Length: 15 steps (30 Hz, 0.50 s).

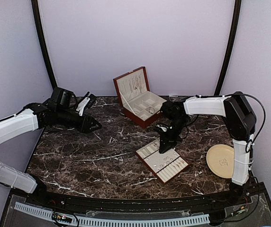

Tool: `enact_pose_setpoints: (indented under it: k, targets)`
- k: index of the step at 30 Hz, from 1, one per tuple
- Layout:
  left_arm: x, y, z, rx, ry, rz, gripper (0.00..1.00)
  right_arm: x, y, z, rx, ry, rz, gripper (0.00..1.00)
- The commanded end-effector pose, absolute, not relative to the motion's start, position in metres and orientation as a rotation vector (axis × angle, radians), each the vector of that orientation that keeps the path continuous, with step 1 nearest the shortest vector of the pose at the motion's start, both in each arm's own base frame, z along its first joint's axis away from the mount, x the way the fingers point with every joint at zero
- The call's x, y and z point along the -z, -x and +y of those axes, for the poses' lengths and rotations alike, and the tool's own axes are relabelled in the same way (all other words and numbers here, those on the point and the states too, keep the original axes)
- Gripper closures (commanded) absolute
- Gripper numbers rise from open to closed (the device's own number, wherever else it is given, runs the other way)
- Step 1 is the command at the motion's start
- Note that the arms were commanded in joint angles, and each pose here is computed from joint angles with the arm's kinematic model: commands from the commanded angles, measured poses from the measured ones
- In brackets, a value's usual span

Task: Organize the mixed jewelry
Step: Place the earring in the earring holder.

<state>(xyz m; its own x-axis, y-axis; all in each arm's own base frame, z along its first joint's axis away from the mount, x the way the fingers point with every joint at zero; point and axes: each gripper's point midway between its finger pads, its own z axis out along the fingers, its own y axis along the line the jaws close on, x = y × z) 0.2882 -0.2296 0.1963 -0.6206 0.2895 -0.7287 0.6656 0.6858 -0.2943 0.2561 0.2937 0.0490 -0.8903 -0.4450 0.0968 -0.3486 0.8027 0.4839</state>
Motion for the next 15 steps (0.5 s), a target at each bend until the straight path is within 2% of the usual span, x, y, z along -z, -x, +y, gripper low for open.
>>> enact_pose_setpoints:
  k: [1,15]
  targets:
    - [-0.2101,-0.2878,-0.2283,0.734,-0.732,2.188,0.55,-0.0479,-0.2643,0.2926,0.666,-0.633,-2.811,0.96]
    - [-0.2105,-0.2878,-0.2283,0.733,-0.731,2.186,0.55,-0.0476,-0.2718,0.2939,0.674,-0.633,-2.827,0.96]
